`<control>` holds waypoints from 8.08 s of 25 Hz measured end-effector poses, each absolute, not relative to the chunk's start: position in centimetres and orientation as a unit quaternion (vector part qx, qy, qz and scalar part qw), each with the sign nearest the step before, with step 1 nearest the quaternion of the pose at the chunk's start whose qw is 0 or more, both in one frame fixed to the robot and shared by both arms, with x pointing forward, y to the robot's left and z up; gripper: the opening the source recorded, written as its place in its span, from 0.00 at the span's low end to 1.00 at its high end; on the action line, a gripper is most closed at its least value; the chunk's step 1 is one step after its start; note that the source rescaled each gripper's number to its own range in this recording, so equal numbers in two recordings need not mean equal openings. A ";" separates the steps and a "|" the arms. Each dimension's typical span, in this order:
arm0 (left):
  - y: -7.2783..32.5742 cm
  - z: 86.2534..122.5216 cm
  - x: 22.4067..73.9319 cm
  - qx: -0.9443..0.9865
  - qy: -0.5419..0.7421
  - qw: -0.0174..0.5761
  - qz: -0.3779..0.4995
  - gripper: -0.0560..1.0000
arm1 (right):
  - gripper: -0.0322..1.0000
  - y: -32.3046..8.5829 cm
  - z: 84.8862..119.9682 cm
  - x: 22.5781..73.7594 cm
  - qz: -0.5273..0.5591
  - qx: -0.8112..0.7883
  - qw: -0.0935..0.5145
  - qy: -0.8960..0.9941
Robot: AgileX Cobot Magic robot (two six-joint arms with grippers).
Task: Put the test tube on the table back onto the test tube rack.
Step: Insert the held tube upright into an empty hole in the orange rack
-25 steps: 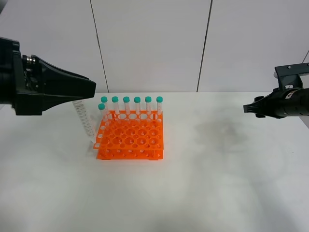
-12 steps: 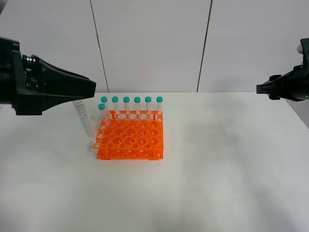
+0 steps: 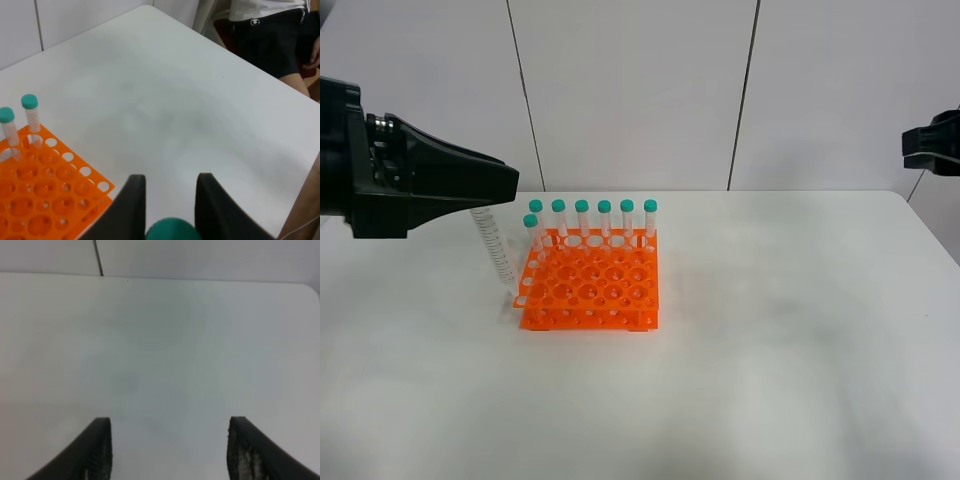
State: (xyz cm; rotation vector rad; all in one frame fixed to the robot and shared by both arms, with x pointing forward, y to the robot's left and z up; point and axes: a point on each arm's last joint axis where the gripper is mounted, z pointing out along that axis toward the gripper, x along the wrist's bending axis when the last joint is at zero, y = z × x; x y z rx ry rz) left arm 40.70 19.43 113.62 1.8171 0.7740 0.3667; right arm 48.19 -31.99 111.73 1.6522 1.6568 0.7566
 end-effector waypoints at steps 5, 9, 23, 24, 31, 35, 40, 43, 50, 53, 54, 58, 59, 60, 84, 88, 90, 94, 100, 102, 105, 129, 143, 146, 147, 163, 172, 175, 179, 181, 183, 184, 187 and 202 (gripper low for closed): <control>19.4 113.6 40.7 0.763 0.325 0.537 0.154 0.06 | 0.86 -31.7 114.1 44.5 0.292 0.626 0.349 0.633; 19.4 113.6 40.7 0.763 0.325 0.537 0.154 0.06 | 0.86 -31.4 115.7 41.1 0.303 0.626 0.355 0.624; 19.4 113.6 40.7 0.763 0.325 0.537 0.154 0.06 | 0.86 -29.6 118.3 27.9 0.378 0.593 0.393 0.593; 19.4 113.6 40.7 0.763 0.325 0.537 0.154 0.06 | 0.86 -29.5 118.3 27.3 0.384 0.591 0.391 0.592; 19.4 113.6 40.7 0.763 0.325 0.537 0.154 0.06 | 0.86 -29.1 116.8 24.4 0.370 0.599 0.367 0.608; 19.4 113.6 40.7 0.763 0.325 0.537 0.154 0.06 | 0.86 -29.0 114.5 23.6 0.357 0.607 0.352 0.616; 19.4 113.6 40.7 0.763 0.325 0.537 0.154 0.06 | 0.86 -29.1 110.8 22.9 0.346 0.612 0.352 0.618; 19.4 113.6 40.7 0.763 0.325 0.537 0.154 0.06 | 0.86 -29.2 108.7 22.9 0.335 0.617 0.351 0.620; 19.4 113.6 40.7 0.764 0.325 0.536 0.153 0.06 | 0.86 -29.3 105.7 24.0 0.329 0.622 0.346 0.621; 19.4 113.6 40.7 0.764 0.325 0.536 0.153 0.06 | 0.86 -29.4 106.0 24.3 0.341 0.615 0.360 0.613; 19.4 113.6 40.7 0.764 0.325 0.536 0.153 0.06 | 0.86 -29.4 106.0 24.3 0.341 0.615 0.360 0.613; 19.4 113.6 40.7 0.764 0.325 0.536 0.153 0.06 | 0.86 -29.4 105.5 24.6 0.340 0.617 0.359 0.613; 19.4 113.6 40.7 0.764 0.325 0.536 0.153 0.06 | 0.86 -29.4 105.3 24.7 0.340 0.616 0.359 0.613; 19.4 113.6 40.7 0.764 0.325 0.536 0.153 0.06 | 0.86 -29.4 105.3 24.7 0.340 0.617 0.359 0.613; 19.7 114.0 41.3 0.743 0.340 0.546 0.186 0.06 | 0.86 -29.4 105.3 24.8 0.347 0.615 0.360 0.610; 20.1 114.4 41.9 0.715 0.364 0.557 0.214 0.06 | 0.86 -29.4 105.3 24.8 0.347 0.615 0.360 0.610; 20.3 114.6 42.1 0.703 0.373 0.562 0.227 0.06 | 0.86 -29.4 105.3 24.8 0.347 0.615 0.360 0.610; 20.4 114.7 42.2 0.696 0.378 0.564 0.232 0.06 | 0.86 -29.4 105.3 24.8 0.347 0.615 0.360 0.610; 20.6 114.6 42.8 0.685 0.391 0.562 0.248 0.06 | 0.86 -29.4 105.3 24.8 0.347 0.615 0.360 0.610; 20.6 114.0 43.4 0.690 0.398 0.549 0.252 0.06 | 0.86 -29.4 105.3 24.8 0.347 0.615 0.360 0.610; 20.6 113.1 44.5 0.696 0.412 0.527 0.261 0.06 | 0.86 -29.4 105.3 24.8 0.348 0.615 0.359 0.610; 17.3 104.7 53.7 0.672 0.510 0.465 0.269 0.06 | 0.86 -29.3 105.3 24.8 0.348 0.615 0.359 0.610; 16.2 102.7 56.5 0.660 0.519 0.471 0.271 0.06 | 0.86 -29.3 105.3 24.8 0.348 0.615 0.359 0.610; 15.9 102.1 57.4 0.661 0.520 0.469 0.271 0.06 | 0.86 -29.3 105.3 24.8 0.348 0.615 0.359 0.610; 15.9 102.0 57.7 0.660 0.520 0.469 0.272 0.06 | 0.86 -29.3 105.3 24.8 0.348 0.615 0.359 0.610; 16.4 100.3 61.2 0.658 0.527 0.454 0.287 0.06 | 0.86 -29.3 105.3 24.8 0.351 0.615 0.357 0.610; 16.2 98.6 62.1 0.665 0.534 0.441 0.280 0.06 | 0.86 -29.3 105.3 24.8 0.351 0.615 0.357 0.610; 16.2 98.2 62.2 0.667 0.535 0.437 0.278 0.06 | 0.86 -29.3 105.3 24.8 0.351 0.615 0.357 0.610; 16.1 97.8 62.3 0.667 0.535 0.437 0.279 0.06 | 0.86 -29.3 105.3 24.8 0.351 0.615 0.356 0.609; 16.1 97.7 62.4 0.666 0.535 0.437 0.280 0.06 | 0.86 -29.3 105.3 24.8 0.352 0.615 0.356 0.609; 16.1 97.8 62.4 0.665 0.534 0.440 0.282 0.06 | 0.86 -29.3 105.3 24.8 0.352 0.615 0.356 0.609; 16.1 97.8 62.5 0.663 0.533 0.442 0.284 0.06 | 0.86 -29.3 105.3 24.8 0.352 0.615 0.356 0.609; 16.1 97.9 62.5 0.660 0.531 0.447 0.288 0.06 | 0.86 -29.3 105.3 24.8 0.352 0.615 0.356 0.609; 16.3 95.6 62.2 0.671 0.541 0.426 0.276 0.06 | 0.86 -29.3 105.3 24.8 0.352 0.615 0.356 0.609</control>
